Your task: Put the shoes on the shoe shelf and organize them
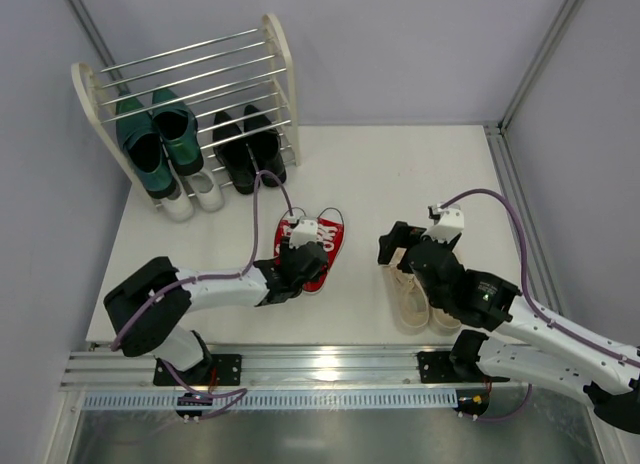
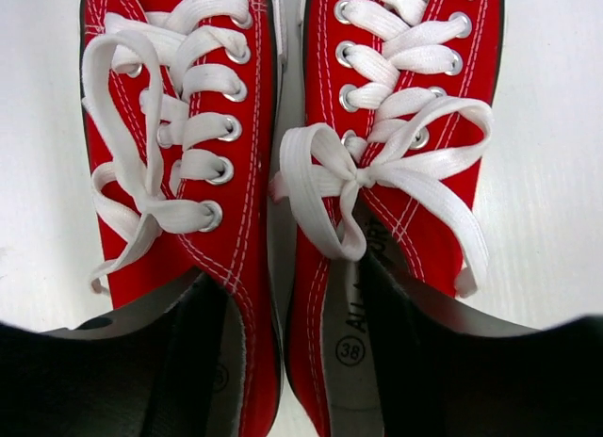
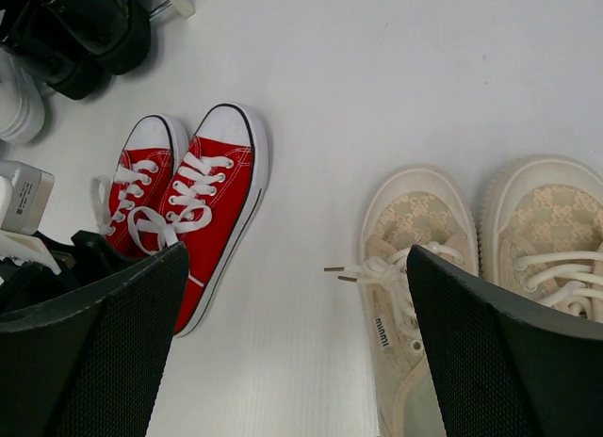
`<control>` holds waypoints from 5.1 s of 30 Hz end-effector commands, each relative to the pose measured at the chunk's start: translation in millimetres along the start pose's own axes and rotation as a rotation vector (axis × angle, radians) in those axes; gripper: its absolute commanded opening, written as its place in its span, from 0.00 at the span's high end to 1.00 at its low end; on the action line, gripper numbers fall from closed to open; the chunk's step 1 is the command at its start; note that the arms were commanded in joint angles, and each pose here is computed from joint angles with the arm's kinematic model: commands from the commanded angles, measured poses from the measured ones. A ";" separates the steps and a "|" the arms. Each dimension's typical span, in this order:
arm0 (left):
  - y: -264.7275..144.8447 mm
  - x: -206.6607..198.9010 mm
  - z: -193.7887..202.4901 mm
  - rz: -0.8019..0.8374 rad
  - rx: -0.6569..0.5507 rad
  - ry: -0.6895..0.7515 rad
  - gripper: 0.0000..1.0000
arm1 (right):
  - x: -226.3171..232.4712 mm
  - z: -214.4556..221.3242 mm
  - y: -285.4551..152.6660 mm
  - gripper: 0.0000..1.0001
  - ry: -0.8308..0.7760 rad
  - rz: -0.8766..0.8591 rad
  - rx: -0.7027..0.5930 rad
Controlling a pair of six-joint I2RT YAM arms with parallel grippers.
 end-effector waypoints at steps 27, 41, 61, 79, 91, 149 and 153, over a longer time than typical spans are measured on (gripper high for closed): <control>-86.6 42.3 -140.6 -0.128 -0.327 -0.206 1.00 | -24.8 4.8 -5.4 0.05 -0.041 0.050 0.005; -78.0 116.0 -216.6 -0.316 -0.261 -0.236 1.00 | -34.6 -15.8 -28.1 0.05 -0.029 0.026 -0.018; 12.5 219.1 -320.8 -0.463 -0.407 -0.311 1.00 | -44.4 -23.5 -36.3 0.06 -0.059 0.055 -0.026; 55.4 262.8 -386.1 -0.576 -0.554 -0.320 1.00 | -39.6 -10.0 -20.5 0.06 -0.126 0.085 0.001; 59.9 277.6 -385.4 -0.674 -0.567 -0.346 0.86 | -37.4 -3.0 -13.7 0.06 -0.132 0.079 0.012; -92.4 -277.2 -104.9 0.615 -0.010 -0.247 0.08 | -125.2 -130.2 -119.1 0.00 0.212 0.387 -0.402; -94.9 -293.2 -89.9 0.644 0.042 -0.257 0.09 | -126.3 -127.2 -117.3 0.00 0.204 0.391 -0.399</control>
Point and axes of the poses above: each gripper's point midway between its finger pads, its own y axis out along the fingers, its own x axis along the line the jaws close on, z = x × y, the point moved 3 cm from there along -y, back along the fingers, and after that the axes turned 10 degrees about y, right-handed, at the moved point
